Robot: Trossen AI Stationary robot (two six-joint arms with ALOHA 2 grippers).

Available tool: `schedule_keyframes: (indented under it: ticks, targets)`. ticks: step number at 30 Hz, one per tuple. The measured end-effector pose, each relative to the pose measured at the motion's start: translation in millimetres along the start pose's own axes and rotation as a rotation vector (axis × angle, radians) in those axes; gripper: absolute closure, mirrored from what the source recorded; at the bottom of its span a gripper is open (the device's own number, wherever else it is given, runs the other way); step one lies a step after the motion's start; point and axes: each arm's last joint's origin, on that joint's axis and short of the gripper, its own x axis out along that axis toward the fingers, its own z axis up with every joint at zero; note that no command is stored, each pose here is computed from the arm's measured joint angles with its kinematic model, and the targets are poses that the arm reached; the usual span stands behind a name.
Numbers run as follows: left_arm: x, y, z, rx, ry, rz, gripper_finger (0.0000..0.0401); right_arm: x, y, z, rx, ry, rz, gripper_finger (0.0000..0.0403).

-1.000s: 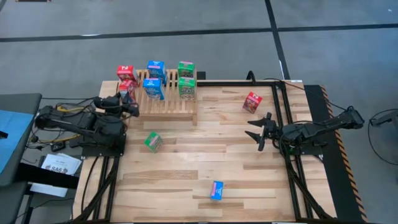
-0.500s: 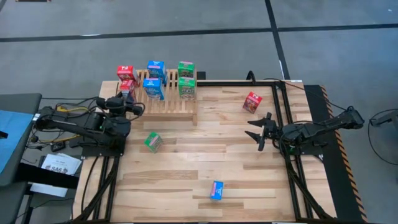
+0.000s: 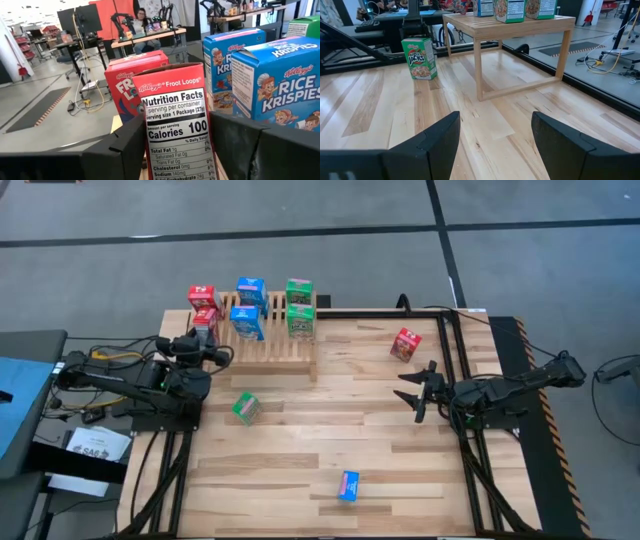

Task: Stack cereal on shelf
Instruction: Put the bottom red cereal box on the shelf aligned with the red cereal box

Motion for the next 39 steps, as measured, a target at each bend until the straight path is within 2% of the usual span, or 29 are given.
schedule_keyframes:
  ticks: [17,32,39]
  targets:
    - [0,5,0,-0.029,0.034,-0.053,0.0163,0,0,0,0.0,0.0,0.0,0.0131]
    - [0,9,4,-0.054,0.044,-0.077,0.0159,0,0,0,0.0,-0.001,0.0,0.0131]
    - [0,4,16,-0.036,0.026,-0.085,0.0159,0,0,0,0.0,0.0,0.0,0.0131]
